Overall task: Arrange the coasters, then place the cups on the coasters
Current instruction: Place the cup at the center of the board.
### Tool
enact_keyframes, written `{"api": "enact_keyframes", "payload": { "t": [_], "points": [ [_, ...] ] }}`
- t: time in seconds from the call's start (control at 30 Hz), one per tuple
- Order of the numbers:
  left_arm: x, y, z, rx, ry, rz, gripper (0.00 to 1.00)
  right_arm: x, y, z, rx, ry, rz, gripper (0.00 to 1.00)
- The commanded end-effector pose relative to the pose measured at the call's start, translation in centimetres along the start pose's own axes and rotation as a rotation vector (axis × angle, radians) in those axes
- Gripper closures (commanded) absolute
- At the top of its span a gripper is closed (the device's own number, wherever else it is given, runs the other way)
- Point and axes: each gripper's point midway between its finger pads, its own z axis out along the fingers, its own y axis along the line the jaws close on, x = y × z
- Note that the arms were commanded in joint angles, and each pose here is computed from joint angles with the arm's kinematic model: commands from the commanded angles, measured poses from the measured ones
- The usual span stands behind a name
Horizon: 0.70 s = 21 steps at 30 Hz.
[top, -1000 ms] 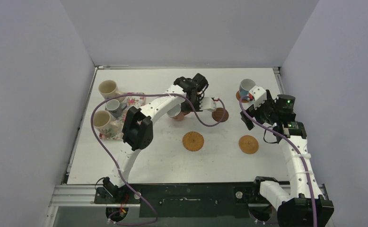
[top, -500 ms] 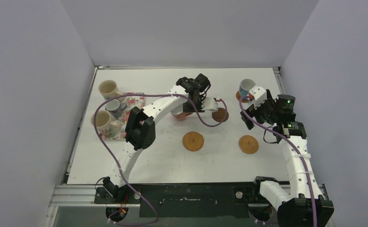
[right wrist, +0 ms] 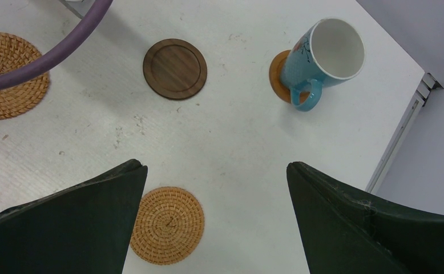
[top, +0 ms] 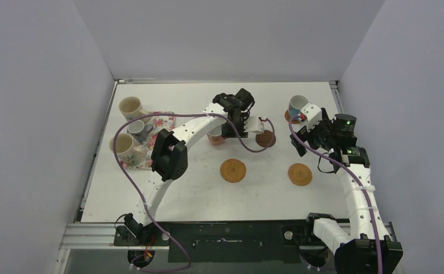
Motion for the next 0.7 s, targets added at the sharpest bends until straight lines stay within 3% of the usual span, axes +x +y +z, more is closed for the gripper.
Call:
{"api": "enact_keyframes", "payload": {
  "t": [0.0,0.13,0.37,0.43,0.67],
  "points": [
    [-1.7,1.6,-1.8,-0.065,-0.072,-0.005,0.5,-1.3,-0.6,-0.4,0.037,-0.046,-0.024,0.0],
    [-2.1,1.5,-2.0,-0.059,-0.092,-0.009,0.45,-1.3,-0.7,-0.5,0.04,-0.046,-0.027,0.0],
    [-4.0,0.8,-4.5,-0.037,-0.213,-0.011,0.26,-1.3,-0.8,-0.4,0.045,-0.048,-0.025,0.0],
    [-4.6,0.9,-5.7,-0.051,-0.254,-0.012,0.06,-1.3,-0.8,-0.4,0.047,-0.048,-0.024,0.0],
    [-5.2,1.1,-9.9,-0.125,-0.361,-0.026,0.03,-1.7,-0.9,-1.0,0.075,-0.075,-0.036,0.0]
  ]
}}
